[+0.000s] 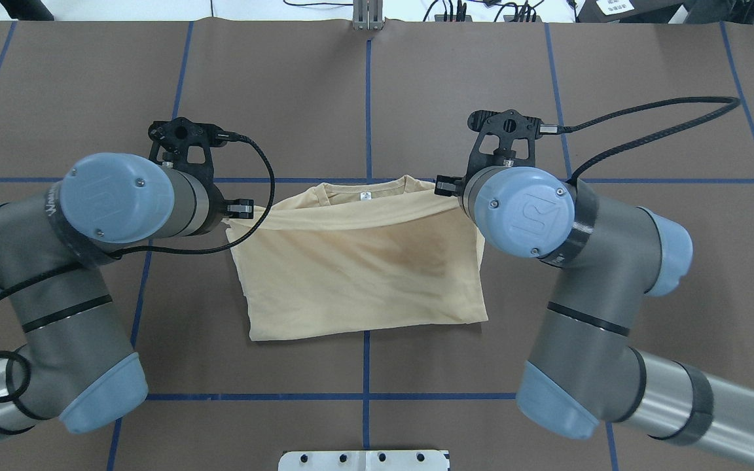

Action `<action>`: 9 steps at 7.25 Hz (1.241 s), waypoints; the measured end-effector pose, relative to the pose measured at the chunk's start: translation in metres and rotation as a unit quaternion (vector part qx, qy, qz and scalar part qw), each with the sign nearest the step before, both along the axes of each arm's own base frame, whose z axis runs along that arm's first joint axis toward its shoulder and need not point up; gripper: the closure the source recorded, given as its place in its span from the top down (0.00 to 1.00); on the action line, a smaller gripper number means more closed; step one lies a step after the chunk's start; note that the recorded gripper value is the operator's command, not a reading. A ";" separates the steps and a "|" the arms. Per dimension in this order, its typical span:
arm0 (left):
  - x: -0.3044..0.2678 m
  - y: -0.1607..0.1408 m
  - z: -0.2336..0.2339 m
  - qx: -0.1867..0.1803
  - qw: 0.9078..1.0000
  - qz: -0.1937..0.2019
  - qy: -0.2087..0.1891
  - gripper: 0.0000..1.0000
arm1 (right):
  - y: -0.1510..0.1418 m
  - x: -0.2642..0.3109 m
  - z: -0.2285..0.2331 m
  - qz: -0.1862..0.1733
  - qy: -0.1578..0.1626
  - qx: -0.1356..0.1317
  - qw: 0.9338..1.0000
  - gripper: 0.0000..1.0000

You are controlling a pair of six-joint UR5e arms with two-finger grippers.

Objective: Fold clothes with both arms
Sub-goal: 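Release the hem and raise the right gripper while the left gripper lowers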

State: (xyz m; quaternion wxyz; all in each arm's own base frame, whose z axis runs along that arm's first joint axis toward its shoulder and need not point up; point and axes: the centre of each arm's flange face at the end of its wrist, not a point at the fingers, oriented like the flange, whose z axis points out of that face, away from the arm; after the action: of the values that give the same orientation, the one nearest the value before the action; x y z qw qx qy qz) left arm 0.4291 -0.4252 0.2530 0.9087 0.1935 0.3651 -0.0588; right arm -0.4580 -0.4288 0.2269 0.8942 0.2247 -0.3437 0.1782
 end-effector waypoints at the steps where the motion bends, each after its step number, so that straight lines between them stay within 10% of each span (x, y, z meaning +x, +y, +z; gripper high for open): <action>1: 0.019 -0.015 0.021 0.004 1.000 -0.007 -0.003 0.00 | -0.018 -0.017 0.022 0.002 0.005 0.002 1.000 0.00; 3: 0.049 -0.036 0.043 0.008 1.000 -0.011 -0.003 0.00 | -0.035 -0.034 0.048 0.002 0.010 0.004 1.000 0.10; 4: 0.056 -0.041 0.045 0.009 1.000 -0.011 -0.005 0.45 | -0.037 -0.037 0.052 0.002 0.010 0.004 1.000 0.94; 5: 0.057 -0.044 0.045 0.016 1.000 -0.004 -0.009 0.99 | -0.038 -0.039 0.054 0.002 0.011 0.004 1.000 1.00; 9: 0.011 -0.028 0.019 0.086 0.995 0.052 0.018 1.00 | -0.047 -0.008 0.035 -0.075 -0.013 0.003 0.997 1.00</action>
State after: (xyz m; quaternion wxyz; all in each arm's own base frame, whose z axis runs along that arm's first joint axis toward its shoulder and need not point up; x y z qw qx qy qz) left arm 0.4404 -0.4533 0.2716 0.8839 0.2506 0.3945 0.0165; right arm -0.4665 -0.4755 0.2616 0.8999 0.1981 -0.3719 0.1125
